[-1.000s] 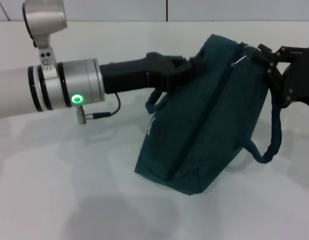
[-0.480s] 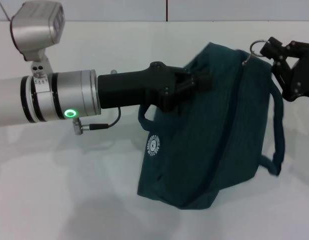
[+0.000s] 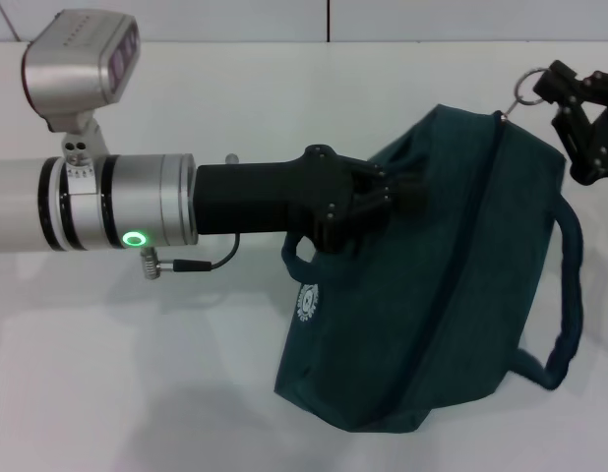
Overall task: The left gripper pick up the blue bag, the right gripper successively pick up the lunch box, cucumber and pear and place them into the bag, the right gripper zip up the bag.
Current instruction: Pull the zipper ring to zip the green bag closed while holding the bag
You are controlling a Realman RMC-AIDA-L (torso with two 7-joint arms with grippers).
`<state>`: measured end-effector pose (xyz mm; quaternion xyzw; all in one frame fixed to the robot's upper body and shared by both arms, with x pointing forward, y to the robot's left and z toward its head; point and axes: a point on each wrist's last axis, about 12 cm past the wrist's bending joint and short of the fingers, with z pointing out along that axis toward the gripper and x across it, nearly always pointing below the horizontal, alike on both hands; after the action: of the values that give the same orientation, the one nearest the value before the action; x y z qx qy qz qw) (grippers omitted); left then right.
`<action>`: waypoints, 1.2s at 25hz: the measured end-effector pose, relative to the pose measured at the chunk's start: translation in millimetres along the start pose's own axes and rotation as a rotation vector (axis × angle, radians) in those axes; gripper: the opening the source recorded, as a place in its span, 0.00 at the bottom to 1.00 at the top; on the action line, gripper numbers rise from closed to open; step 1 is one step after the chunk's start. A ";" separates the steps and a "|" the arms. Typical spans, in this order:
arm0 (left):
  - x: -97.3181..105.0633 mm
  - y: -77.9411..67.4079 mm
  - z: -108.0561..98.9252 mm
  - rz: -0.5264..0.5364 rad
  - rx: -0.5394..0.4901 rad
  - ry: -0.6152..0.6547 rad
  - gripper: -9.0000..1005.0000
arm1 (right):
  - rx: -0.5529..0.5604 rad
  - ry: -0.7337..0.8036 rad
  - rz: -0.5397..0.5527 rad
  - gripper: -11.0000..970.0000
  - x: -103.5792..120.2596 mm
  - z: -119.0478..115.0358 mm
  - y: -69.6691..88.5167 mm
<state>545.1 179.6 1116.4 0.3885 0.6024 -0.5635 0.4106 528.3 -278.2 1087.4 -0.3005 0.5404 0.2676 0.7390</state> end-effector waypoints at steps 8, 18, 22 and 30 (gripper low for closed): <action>0.3 -0.9 -16.9 -0.001 -0.008 0.003 0.05 | 0.047 0.044 0.056 0.12 8.4 -11.2 -0.3; -2.6 -0.2 -18.6 0.008 -0.002 0.010 0.05 | 0.006 0.064 0.103 0.17 13.1 -12.0 8.5; -2.7 -0.2 -17.9 0.008 -0.001 0.010 0.05 | 0.010 0.058 0.105 0.19 12.6 -16.9 9.9; -2.4 -0.7 -15.5 0.007 0.004 0.006 0.05 | 0.062 0.115 0.099 0.33 19.2 -27.0 6.3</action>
<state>544.5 195.1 1119.4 0.3932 0.6012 -0.5620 0.4100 511.8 -292.5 1061.6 -0.2651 0.6043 0.2693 0.7015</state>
